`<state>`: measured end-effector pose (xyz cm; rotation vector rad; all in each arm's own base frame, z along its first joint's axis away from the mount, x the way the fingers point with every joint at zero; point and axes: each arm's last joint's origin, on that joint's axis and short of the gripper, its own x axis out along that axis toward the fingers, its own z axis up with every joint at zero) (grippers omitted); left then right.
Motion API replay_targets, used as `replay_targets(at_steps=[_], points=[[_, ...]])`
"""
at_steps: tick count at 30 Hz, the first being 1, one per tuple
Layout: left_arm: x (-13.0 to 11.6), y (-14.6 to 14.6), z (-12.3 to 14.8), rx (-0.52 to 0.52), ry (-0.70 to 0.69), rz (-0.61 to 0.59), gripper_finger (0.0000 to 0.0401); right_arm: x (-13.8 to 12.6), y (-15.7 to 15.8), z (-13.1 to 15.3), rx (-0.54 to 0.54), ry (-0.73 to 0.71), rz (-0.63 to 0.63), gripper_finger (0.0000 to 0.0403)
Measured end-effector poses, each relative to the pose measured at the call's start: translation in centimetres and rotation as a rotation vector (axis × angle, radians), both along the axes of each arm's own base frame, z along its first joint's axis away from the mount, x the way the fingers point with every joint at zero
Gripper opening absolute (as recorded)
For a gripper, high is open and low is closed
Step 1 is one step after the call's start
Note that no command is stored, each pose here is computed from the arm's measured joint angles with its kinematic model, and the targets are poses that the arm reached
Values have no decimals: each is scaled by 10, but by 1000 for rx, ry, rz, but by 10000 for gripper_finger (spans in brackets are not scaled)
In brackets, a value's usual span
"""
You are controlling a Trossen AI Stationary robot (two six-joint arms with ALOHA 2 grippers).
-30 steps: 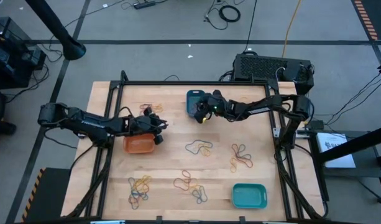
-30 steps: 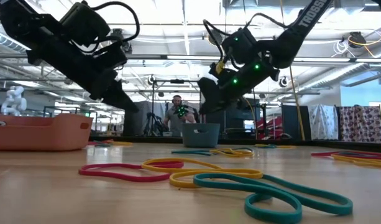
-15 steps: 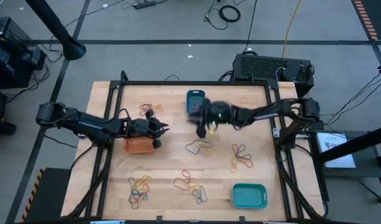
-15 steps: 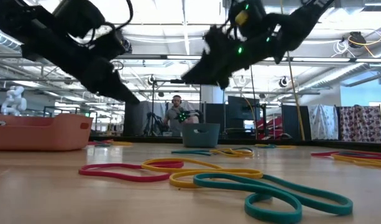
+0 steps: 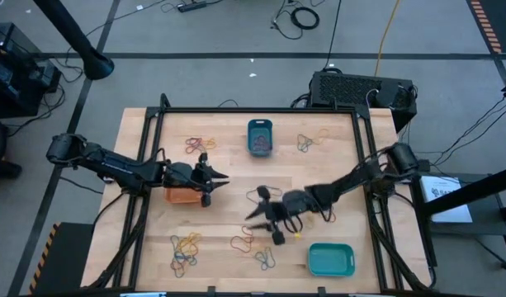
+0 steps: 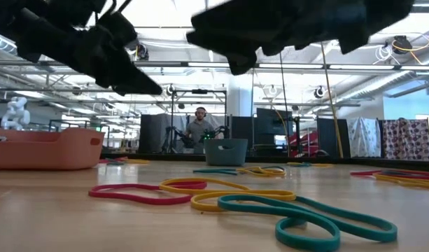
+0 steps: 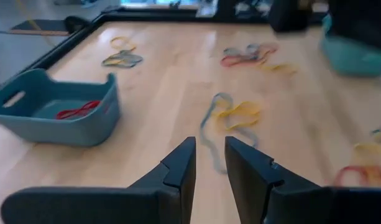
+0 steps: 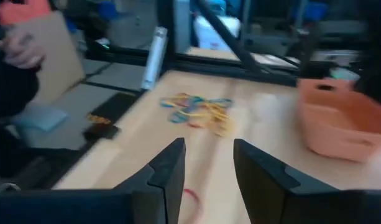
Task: Sort rubber bands into baskets
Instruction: Put the bottom center red rubber band into the blue bin
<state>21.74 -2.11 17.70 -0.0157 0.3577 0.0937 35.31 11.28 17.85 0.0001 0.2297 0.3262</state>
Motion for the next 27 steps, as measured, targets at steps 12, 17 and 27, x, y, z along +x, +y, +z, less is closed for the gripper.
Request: replay_targets(at_steps=[12,17,27], points=[[-6,-42,-6,-66,11,-44,93,61,55,-46,-115,-9,33,130],[-9,-50,-7,-18,14,-57,93,105,64,-49,-221,38,47,130],[-9,-43,-9,73,17,95,93,127,47,-50,-218,442,-35,130]])
